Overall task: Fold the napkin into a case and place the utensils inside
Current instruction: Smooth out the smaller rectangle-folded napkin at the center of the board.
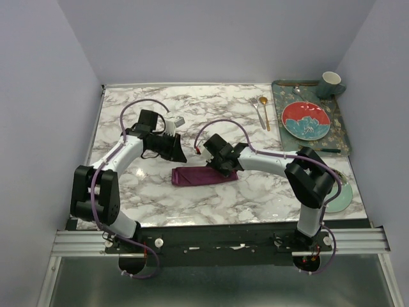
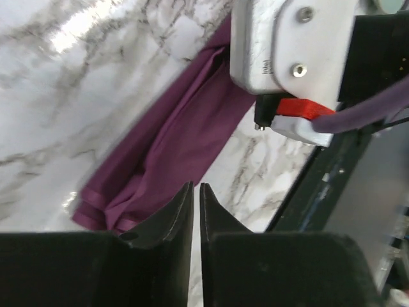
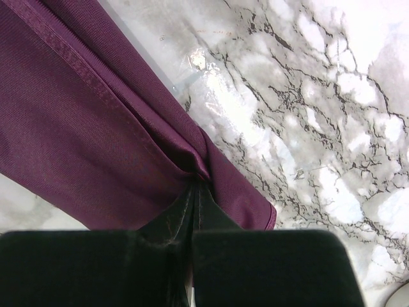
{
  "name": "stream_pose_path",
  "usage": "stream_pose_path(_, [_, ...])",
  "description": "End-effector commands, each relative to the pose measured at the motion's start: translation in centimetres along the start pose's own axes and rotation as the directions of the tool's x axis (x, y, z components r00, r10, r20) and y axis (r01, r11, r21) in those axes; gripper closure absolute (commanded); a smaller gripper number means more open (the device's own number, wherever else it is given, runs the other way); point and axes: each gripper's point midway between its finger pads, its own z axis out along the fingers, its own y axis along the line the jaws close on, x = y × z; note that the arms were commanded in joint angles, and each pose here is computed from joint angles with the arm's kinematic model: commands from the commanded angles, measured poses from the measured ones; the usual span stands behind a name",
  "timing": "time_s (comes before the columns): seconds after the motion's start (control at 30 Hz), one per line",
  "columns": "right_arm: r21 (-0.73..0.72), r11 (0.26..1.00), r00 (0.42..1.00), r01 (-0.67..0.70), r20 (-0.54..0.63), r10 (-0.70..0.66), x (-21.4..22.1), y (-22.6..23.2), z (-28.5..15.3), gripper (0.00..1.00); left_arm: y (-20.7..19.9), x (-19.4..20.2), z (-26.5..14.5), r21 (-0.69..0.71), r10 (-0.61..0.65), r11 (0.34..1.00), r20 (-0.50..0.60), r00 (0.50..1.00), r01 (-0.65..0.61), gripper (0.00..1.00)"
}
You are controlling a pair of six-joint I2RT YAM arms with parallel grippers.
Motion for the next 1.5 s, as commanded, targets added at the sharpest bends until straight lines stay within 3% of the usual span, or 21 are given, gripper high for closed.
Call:
stream_pose_path(0.0, [-0.05,0.999,0.993,-0.014,-0.121,0.008,3.5,1.6,2.1,0.92,-1.7,0.8,2.6,0.179,-0.213,0.961,-0.02,0.977,0.213,0.85])
stream_pose_path(0.2, [-0.045,0.999,0.992,-0.016,-0.128,0.01,3.7,1.5,2.2,0.92,0.2,2.3,5.2,0.176,-0.362,0.912,-0.073,0.929,0.37,0.85])
stream_pose_path(0.5, [-0.048,0.998,0.995,-0.038,-0.098,0.034,2.4,1.2,0.5,0.9,4.6,8.4,8.0,0.0,-0.471,0.876,-0.221,0.854,0.483,0.93])
stream_pose_path(0.73, [-0.104,0.984,0.989,-0.147,-0.008,0.147,-0.6,-1.3,-3.8,0.79,5.9,9.3,8.1,-0.047,-0.464,0.883,-0.232,0.855,0.466,0.97])
stream_pose_path(0.9, [-0.216,0.945,0.966,-0.244,0.033,0.257,-1.7,-2.4,-6.2,0.78,6.1,9.0,8.0,-0.049,-0.444,0.894,-0.233,0.866,0.445,0.98])
stream_pose_path(1.17, [-0.441,0.805,0.91,-0.397,-0.079,0.406,-0.8,-0.8,-5.5,0.8,6.1,8.9,8.0,-0.044,-0.435,0.898,-0.233,0.87,0.438,0.99])
stream_pose_path(1.37, [-0.453,0.773,0.893,-0.445,-0.154,0.424,0.6,0.2,-2.9,0.8,6.2,9.2,8.0,-0.051,-0.43,0.901,-0.238,0.871,0.431,0.99])
stream_pose_path(1.47, [-0.415,0.762,0.867,-0.497,-0.246,0.432,3.1,0.7,-0.5,0.81,6.2,9.1,7.9,-0.051,-0.425,0.904,-0.238,0.873,0.425,0.99])
